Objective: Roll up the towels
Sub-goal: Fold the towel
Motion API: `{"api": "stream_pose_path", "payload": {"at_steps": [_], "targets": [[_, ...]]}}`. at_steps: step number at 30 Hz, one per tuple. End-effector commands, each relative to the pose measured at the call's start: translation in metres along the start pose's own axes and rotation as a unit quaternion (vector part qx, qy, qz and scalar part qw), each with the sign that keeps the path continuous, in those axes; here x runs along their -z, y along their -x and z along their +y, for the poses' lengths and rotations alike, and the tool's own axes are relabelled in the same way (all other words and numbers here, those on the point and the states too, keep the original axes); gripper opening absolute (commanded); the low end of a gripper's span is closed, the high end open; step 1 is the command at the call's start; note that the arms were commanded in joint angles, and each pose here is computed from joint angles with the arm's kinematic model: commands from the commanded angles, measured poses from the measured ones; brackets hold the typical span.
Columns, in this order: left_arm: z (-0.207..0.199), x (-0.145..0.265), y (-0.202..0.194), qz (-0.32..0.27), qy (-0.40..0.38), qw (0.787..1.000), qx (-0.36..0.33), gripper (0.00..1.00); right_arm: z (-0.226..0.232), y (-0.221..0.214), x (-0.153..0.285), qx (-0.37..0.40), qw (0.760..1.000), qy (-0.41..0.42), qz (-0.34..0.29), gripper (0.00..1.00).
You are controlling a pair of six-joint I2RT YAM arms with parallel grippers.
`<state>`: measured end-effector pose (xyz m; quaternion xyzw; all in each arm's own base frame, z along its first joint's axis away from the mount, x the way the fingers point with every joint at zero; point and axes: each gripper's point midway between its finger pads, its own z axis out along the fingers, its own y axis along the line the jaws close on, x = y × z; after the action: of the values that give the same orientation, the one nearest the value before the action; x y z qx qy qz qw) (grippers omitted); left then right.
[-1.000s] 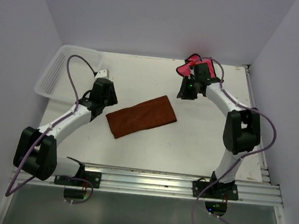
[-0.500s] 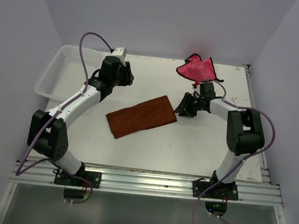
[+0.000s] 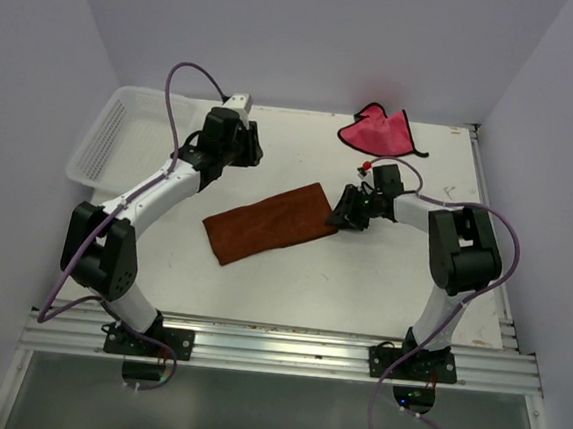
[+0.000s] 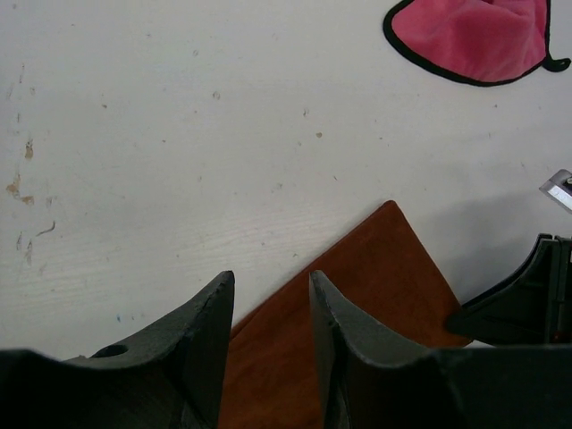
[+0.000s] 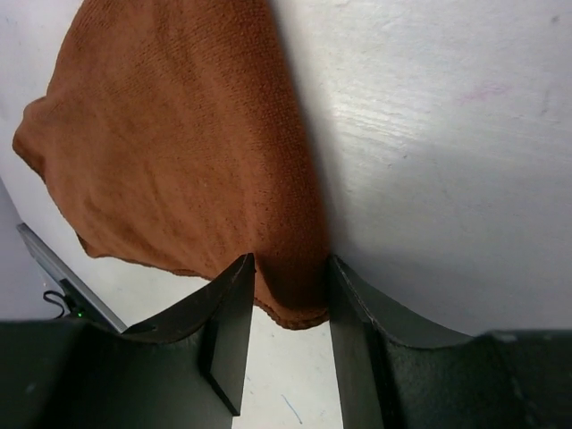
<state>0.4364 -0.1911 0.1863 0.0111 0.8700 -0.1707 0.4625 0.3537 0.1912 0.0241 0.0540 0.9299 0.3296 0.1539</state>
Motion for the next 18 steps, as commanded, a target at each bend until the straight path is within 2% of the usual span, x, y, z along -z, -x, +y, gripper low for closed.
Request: {"api": "stream_pose_path", "payload": {"at_steps": [1,3,4,5,11,15,18], "targets": [[-0.015,0.0,0.02,-0.019,-0.02,0.999,-0.019,0.43,-0.009,-0.015,-0.01,0.014,1.0,-0.015,0.012,0.41],[-0.017,-0.004,0.018,-0.013,-0.021,0.999,-0.021,0.43,-0.015,-0.018,-0.01,0.013,1.0,-0.025,0.012,0.29],[-0.019,-0.005,0.02,-0.015,-0.023,0.999,-0.023,0.43,-0.019,-0.022,-0.01,0.01,0.999,-0.033,0.014,0.14],[-0.021,-0.006,0.02,-0.014,-0.024,0.999,-0.026,0.43,-0.02,-0.024,-0.008,0.01,0.999,-0.038,0.013,0.11],[-0.039,-0.023,0.011,0.009,-0.034,0.998,-0.043,0.42,-0.029,-0.041,0.008,0.015,0.997,-0.072,0.0,0.08],[-0.077,-0.04,-0.001,0.032,-0.066,0.996,-0.052,0.43,-0.033,-0.061,0.012,0.035,0.993,-0.11,-0.006,0.07],[-0.109,-0.058,-0.029,0.063,-0.086,0.992,-0.063,0.43,-0.035,-0.071,0.014,0.045,0.99,-0.132,-0.018,0.06]]}}
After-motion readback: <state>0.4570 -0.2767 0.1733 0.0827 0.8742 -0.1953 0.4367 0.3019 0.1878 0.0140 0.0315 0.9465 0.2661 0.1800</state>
